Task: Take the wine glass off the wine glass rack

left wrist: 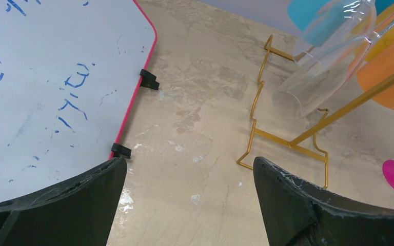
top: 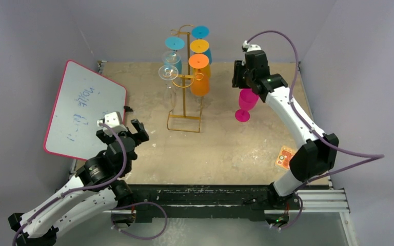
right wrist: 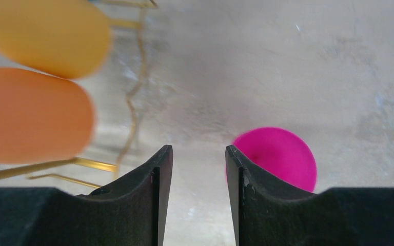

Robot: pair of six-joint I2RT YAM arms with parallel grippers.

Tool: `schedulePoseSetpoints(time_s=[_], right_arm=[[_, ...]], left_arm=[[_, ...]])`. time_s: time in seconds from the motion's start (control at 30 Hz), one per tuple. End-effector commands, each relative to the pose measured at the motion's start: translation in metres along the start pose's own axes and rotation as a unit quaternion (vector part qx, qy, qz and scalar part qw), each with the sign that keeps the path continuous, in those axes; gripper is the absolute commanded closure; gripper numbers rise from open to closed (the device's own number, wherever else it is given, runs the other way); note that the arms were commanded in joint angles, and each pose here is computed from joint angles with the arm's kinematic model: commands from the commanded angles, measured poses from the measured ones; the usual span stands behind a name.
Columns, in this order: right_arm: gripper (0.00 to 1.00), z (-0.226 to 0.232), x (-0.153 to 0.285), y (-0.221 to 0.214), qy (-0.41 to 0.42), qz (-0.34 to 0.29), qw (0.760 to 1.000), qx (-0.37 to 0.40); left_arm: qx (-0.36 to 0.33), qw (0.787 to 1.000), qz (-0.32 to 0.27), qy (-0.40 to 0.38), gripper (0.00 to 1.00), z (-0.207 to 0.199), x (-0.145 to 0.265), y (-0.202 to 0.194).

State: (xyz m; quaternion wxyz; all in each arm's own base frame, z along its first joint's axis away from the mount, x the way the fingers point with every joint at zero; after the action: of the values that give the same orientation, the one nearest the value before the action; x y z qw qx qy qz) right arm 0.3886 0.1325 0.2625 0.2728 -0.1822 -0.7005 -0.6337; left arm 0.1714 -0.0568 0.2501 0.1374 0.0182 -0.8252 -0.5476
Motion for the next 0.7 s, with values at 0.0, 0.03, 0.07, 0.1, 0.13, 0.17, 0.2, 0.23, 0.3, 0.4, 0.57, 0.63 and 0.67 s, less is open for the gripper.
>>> schedulePoseSetpoints(time_s=[0.0,0.03,0.07,0.1,0.13,0.17,0.2,0.23,0.3,0.4,0.57,0.63,0.67], right_arm=[[0.53,0.021,0.049,0.068,0.096,-0.119,0.986,-0.065],[0.52,0.027,0.056,0.076,0.121,-0.135,0.980,-0.076],[0.51,0.033,0.063,0.085,0.148,-0.151,0.974,-0.086],[0.50,0.039,0.070,0.091,0.176,-0.163,0.966,-0.093],[0.50,0.044,0.076,0.097,0.199,-0.179,0.959,-0.089],[0.50,0.049,0.080,0.100,0.223,-0.193,0.952,-0.084],[0.50,0.055,0.084,0.105,0.248,-0.209,0.943,-0.077],[0.50,0.060,0.088,0.108,0.273,-0.221,0.934,-0.069],[0.44,0.077,0.097,0.114,0.341,-0.195,0.904,-0.171],[0.43,0.089,0.100,0.118,0.388,-0.178,0.881,-0.201],[0.42,0.103,0.093,0.120,0.445,-0.149,0.852,-0.231],[0.42,0.106,0.087,0.121,0.450,-0.136,0.850,-0.237],[0.42,0.107,0.084,0.121,0.450,-0.129,0.850,-0.240]], left_arm=[[0.011,1.000,-0.011,-0.009,0.06,-0.005,0.001,0.010],[0.010,1.000,-0.010,-0.009,0.06,-0.005,0.001,0.010],[0.010,1.000,-0.011,-0.009,0.06,-0.005,0.001,0.011],[0.011,1.000,-0.012,-0.009,0.06,-0.005,0.001,0.011],[0.012,1.000,-0.012,-0.008,0.06,-0.005,0.001,0.011],[0.011,1.000,-0.012,-0.008,0.06,-0.004,0.001,0.011],[0.011,1.000,-0.013,-0.008,0.06,-0.004,0.001,0.011],[0.012,1.000,-0.012,-0.008,0.06,-0.004,0.001,0.011],[0.013,1.000,-0.012,-0.009,0.06,-0.005,0.001,0.011],[0.012,1.000,-0.012,-0.009,0.06,-0.005,0.001,0.011],[0.010,1.000,-0.011,-0.010,0.06,-0.005,0.001,0.011],[0.011,1.000,-0.011,-0.009,0.06,-0.005,0.001,0.011],[0.010,1.000,-0.012,-0.009,0.06,-0.005,0.001,0.011]])
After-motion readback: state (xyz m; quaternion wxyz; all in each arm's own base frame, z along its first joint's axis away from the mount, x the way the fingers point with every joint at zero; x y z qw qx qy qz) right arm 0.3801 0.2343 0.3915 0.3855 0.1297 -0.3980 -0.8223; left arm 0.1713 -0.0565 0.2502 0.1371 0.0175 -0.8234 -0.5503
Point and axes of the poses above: each gripper's point midway between its finger pads, its own x axis back along the fingers, its own z axis along the line the jaws close on, y = z × x, the point moved 5 cm from there along x, back along the fingers, and after that the axes turned 9 degrees about x, right-handed, at the moved point
